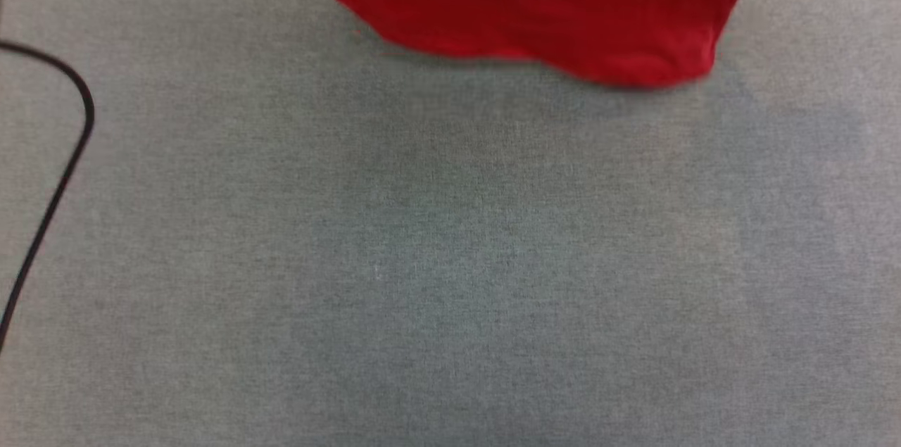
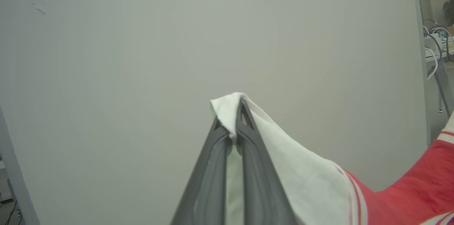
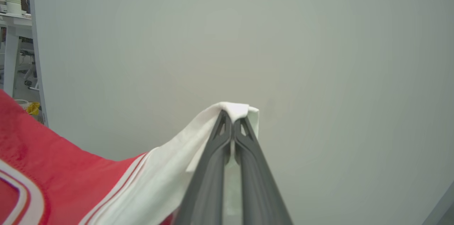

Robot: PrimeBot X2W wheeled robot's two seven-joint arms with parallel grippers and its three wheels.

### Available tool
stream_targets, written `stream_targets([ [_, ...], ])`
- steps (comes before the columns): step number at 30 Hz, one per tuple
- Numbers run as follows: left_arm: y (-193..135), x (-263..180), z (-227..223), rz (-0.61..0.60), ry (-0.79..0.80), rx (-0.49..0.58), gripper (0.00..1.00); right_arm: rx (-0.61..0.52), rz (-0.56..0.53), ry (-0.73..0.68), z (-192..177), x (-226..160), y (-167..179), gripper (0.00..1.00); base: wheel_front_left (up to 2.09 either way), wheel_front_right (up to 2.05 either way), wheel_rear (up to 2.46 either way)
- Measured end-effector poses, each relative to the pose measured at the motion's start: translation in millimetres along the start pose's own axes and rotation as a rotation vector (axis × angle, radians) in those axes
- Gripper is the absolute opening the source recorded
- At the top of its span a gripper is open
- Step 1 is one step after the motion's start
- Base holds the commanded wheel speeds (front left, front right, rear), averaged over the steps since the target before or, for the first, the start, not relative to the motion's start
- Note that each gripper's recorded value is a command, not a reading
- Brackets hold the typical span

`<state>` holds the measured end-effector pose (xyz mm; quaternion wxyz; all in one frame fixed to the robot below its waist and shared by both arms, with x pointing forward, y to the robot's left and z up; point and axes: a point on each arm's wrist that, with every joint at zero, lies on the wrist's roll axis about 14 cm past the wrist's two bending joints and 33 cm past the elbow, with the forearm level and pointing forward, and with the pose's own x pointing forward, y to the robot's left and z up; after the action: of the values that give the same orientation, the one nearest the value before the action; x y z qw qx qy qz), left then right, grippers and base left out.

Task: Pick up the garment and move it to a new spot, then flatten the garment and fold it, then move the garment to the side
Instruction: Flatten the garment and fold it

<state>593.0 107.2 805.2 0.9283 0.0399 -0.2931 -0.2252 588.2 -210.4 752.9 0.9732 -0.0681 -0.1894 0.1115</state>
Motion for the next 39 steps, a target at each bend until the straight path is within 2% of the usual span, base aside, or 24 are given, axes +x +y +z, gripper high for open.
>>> stream_targets([
  [4,13,24,-6,0.019,-0.038,0.033,0.00,-0.022,-0.035,-0.032,0,31,-12,0.00,0.00,0.00,0.00],
  [12,37,54,-23,0.067,-0.086,0.033,0.00,-0.040,-0.085,-0.103,-1,75,-25,0.00,0.00,0.00,0.00],
  [17,40,58,-56,0.082,-0.047,0.003,0.00,-0.034,-0.087,-0.070,-32,86,-23,0.00,0.00,0.00,0.00],
  [23,38,46,-101,0.103,0.021,-0.048,0.00,0.004,-0.059,-0.018,-77,84,-5,0.00,0.00,0.00,0.00],
  [30,32,-7,-140,0.158,0.093,-0.138,0.00,0.085,-0.050,0.058,-127,49,13,0.00,0.00,0.00,0.00],
  [31,27,-42,-153,0.188,0.136,-0.156,0.00,0.115,-0.031,0.100,-143,28,29,0.00,0.00,0.00,0.00],
  [34,20,-79,-165,0.214,0.190,-0.179,0.00,0.127,-0.016,0.141,-154,3,40,0.00,0.00,0.00,0.00],
  [35,13,-117,-171,0.250,0.241,-0.199,0.00,0.143,-0.010,0.164,-158,-22,46,0.00,0.00,0.00,0.00],
  [39,-1,-171,-175,0.285,0.324,-0.220,0.00,0.152,-0.013,0.206,-164,-65,50,0.00,0.00,0.00,0.00],
])
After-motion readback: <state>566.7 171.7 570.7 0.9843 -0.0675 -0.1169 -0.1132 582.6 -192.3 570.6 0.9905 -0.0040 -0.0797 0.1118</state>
